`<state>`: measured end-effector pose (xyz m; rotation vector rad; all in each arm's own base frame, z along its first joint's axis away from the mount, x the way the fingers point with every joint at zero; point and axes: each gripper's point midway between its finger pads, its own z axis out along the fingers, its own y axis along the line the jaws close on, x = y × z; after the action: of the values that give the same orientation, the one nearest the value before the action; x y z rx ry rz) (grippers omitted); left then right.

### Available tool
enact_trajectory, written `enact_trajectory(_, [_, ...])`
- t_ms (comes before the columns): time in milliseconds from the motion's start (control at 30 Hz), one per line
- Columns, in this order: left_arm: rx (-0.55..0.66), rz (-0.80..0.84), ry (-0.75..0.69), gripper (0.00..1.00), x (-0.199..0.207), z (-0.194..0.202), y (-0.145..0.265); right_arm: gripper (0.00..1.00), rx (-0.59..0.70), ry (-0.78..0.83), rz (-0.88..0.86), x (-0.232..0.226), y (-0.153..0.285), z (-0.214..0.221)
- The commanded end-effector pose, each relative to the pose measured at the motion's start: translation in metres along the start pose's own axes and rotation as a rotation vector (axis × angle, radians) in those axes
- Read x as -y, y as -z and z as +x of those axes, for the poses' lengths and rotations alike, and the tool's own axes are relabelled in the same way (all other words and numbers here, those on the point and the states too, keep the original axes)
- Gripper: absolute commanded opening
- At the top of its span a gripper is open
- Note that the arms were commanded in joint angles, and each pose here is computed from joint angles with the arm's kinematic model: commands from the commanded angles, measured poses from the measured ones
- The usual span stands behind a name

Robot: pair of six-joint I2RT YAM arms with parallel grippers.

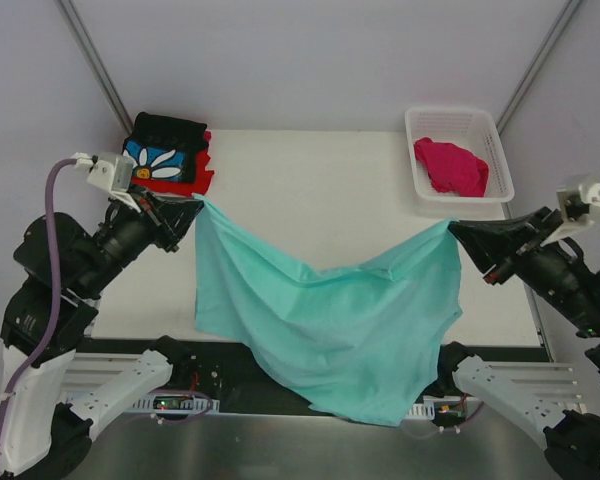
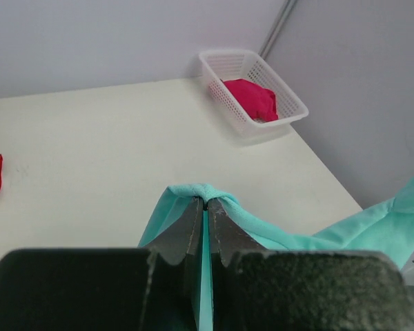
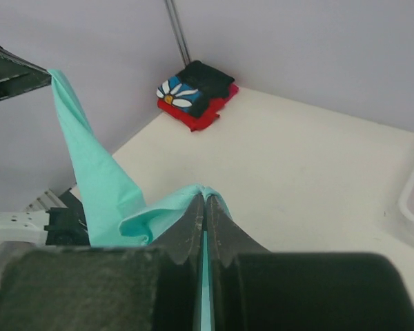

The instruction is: Fold and stack the t-shirts

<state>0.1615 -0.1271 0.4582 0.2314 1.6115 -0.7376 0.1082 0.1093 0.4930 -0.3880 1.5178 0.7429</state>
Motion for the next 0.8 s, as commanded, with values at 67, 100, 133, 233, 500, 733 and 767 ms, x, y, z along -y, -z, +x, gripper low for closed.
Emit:
enact_trajectory(67, [0.127, -0.035, -0.047, 0.0, -0.008, -0.03, -0.022, 0.01, 0.063, 0.069, 0.038, 0.01, -0.019, -0.016])
enact_trajectory(100, [0.136, -0.037, -0.048, 0.0, -0.008, -0.033, -0.023, 0.01, 0.063, 0.072, 0.047, 0.012, -0.021, -0.015])
enact_trajectory(133, [0.148, -0.046, -0.049, 0.0, -0.009, -0.037, -0.024, 0.01, 0.06, 0.071, 0.063, 0.015, -0.022, -0.013])
enact_trajectory(233, [0.153, -0.104, -0.06, 0.0, -0.019, -0.043, -0.033, 0.01, 0.058, 0.083, 0.156, 0.033, -0.026, -0.011])
enact_trajectory(500, [0.093, -0.207, -0.129, 0.0, -0.045, -0.04, -0.085, 0.01, -0.004, 0.216, 0.453, 0.092, -0.051, -0.007])
enact_trajectory(733, [0.106, -0.242, -0.125, 0.0, -0.06, -0.058, -0.129, 0.01, 0.018, 0.177, 0.566, 0.128, -0.085, -0.015])
enact_trajectory(767, [0.109, -0.225, -0.118, 0.0, -0.057, -0.061, -0.129, 0.01, 0.014, 0.158, 0.513, 0.123, -0.091, -0.014])
